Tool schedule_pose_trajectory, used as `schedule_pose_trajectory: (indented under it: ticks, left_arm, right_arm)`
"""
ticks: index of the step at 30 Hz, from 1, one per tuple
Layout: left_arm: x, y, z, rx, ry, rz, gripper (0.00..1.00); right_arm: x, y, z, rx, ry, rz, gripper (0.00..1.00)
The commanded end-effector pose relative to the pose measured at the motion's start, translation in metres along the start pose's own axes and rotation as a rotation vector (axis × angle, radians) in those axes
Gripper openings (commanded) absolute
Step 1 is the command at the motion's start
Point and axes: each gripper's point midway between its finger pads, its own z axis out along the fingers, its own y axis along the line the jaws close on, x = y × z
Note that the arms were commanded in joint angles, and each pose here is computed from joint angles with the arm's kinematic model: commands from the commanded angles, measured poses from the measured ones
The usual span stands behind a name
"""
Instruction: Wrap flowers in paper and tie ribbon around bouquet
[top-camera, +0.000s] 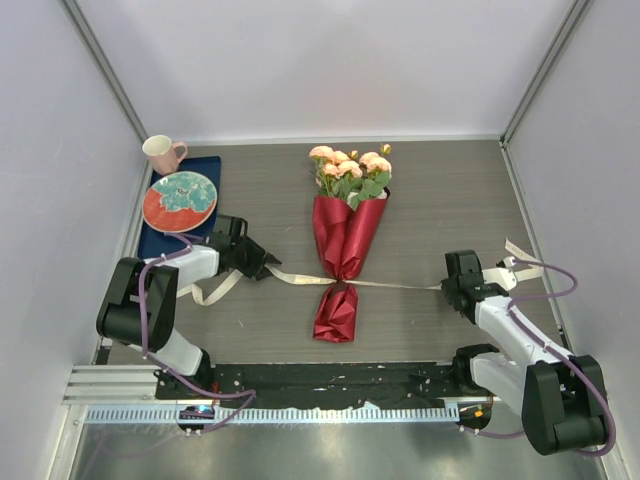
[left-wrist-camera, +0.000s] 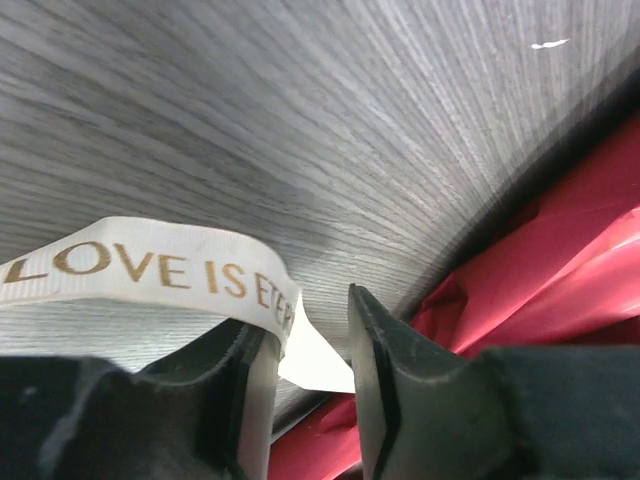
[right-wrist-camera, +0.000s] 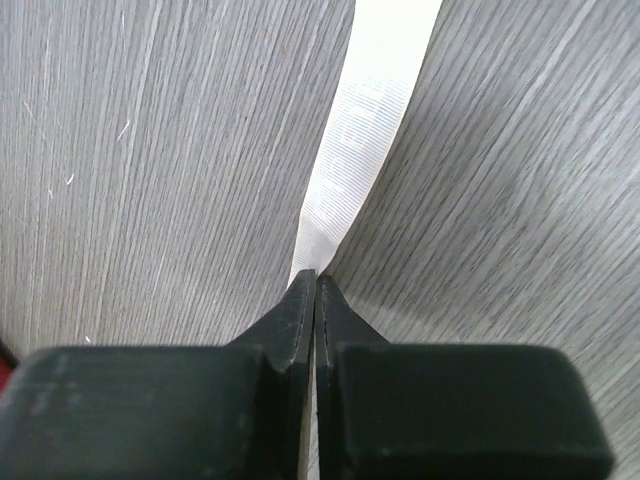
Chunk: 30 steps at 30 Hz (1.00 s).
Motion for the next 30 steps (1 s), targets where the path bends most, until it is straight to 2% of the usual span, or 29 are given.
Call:
schedule_pose_trajectory:
  ticks: [1, 6, 12, 15, 16, 17, 20, 21, 23, 24, 25, 30]
  left_arm:
    - [-0.007, 0.054, 0.012, -0.195, -0.052, 0.002, 0.44]
    - [-0.015, 0.067, 0.008, -0.241, -0.090, -0.037, 0.50]
    - [-0.028, 0.086, 0.004, -0.326, -0.120, -0.084, 0.46]
    - [-0.032, 0.083, 0.009, -0.299, -0.123, -0.066, 0.22]
    - [-0.032, 0.080, 0.009, -0.285, -0.125, -0.058, 0.04]
    - [-0.033, 0.073, 0.007, -0.257, -0.130, -0.047, 0.00]
    - [-0.022, 0.030, -0.003, -0.141, -0.122, 0.082, 0.00]
    - [-0.004, 0.006, -0.015, -0.074, -0.110, 0.187, 0.00]
    - [0.013, -0.035, -0.034, 0.022, -0.119, 0.290, 0.00]
    - [0.041, -0.055, -0.047, 0.089, -0.094, 0.377, 0.00]
    - [0.052, -0.077, -0.058, 0.151, -0.093, 0.425, 0.00]
    - [0.106, -0.115, -0.080, 0.278, -0.003, 0.552, 0.00]
  right_arm:
    - [-0.016, -0.004, 0.000, 0.010, -0.084, -0.016, 0.01]
    - [-0.020, -0.005, -0.001, 0.006, -0.100, -0.012, 0.00]
    - [-0.018, -0.004, -0.001, 0.005, -0.086, -0.020, 0.00]
    - [-0.019, -0.001, -0.003, -0.006, -0.087, -0.029, 0.00]
    - [-0.020, 0.000, -0.003, -0.011, -0.088, -0.032, 0.00]
    - [-0.021, 0.002, -0.005, -0.019, -0.087, -0.049, 0.00]
    - [-0.029, 0.014, -0.013, -0.064, -0.105, -0.116, 0.00]
    - [-0.033, 0.018, -0.016, -0.081, -0.113, -0.136, 0.00]
    - [-0.039, 0.028, -0.025, -0.110, -0.118, -0.166, 0.00]
    - [-0.039, 0.032, -0.028, -0.128, -0.108, -0.201, 0.00]
    - [-0.040, 0.034, -0.033, -0.135, -0.104, -0.224, 0.00]
    - [-0.046, 0.072, -0.062, -0.280, -0.063, -0.372, 0.00]
